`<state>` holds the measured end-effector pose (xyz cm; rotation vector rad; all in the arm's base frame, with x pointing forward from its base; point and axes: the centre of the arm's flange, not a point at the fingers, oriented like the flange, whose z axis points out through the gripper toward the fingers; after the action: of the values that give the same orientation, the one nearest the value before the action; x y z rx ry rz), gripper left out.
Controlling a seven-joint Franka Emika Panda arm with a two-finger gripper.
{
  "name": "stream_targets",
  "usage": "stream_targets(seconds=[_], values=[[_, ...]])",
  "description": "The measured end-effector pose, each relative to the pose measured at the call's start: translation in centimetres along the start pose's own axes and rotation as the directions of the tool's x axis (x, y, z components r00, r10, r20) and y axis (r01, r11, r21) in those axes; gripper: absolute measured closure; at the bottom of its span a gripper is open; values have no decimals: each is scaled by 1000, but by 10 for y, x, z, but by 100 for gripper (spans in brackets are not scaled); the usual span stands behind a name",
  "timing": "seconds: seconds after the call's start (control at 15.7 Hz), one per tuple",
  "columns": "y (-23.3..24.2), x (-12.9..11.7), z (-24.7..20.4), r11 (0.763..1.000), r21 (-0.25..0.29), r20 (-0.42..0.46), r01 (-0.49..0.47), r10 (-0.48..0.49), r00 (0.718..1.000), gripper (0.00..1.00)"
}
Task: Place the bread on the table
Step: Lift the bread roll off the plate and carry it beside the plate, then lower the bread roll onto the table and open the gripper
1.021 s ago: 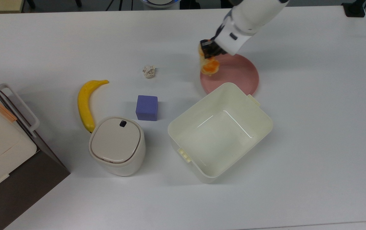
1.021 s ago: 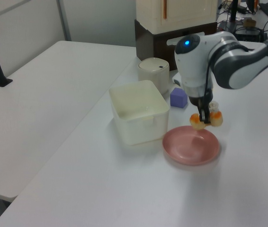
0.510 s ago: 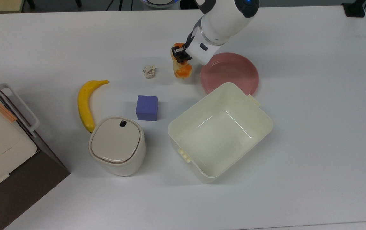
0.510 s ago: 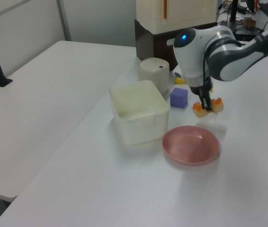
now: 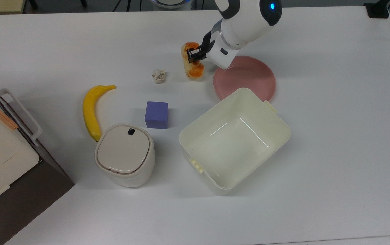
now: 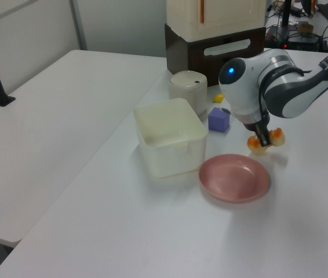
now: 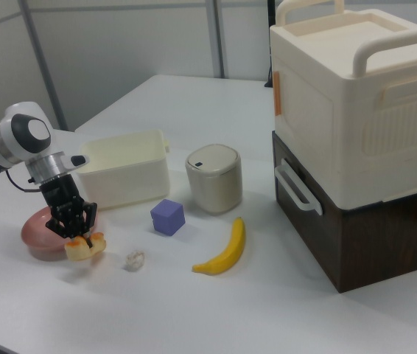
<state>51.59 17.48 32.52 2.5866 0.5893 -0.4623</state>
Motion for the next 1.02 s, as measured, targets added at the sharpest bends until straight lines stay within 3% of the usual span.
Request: stream_targets(seconds=[0.19,0.38,0.7,1.02], values=[[0,-3,1,1000,-4,25,20,-19,999,85],[1,-7,1,999,-5,45,38,-38,998,58],[7,-8,-2,999,-23,39,39,-38,999,4],[23,-6,-16,1000,-19,7,7,-7,1000,0]])
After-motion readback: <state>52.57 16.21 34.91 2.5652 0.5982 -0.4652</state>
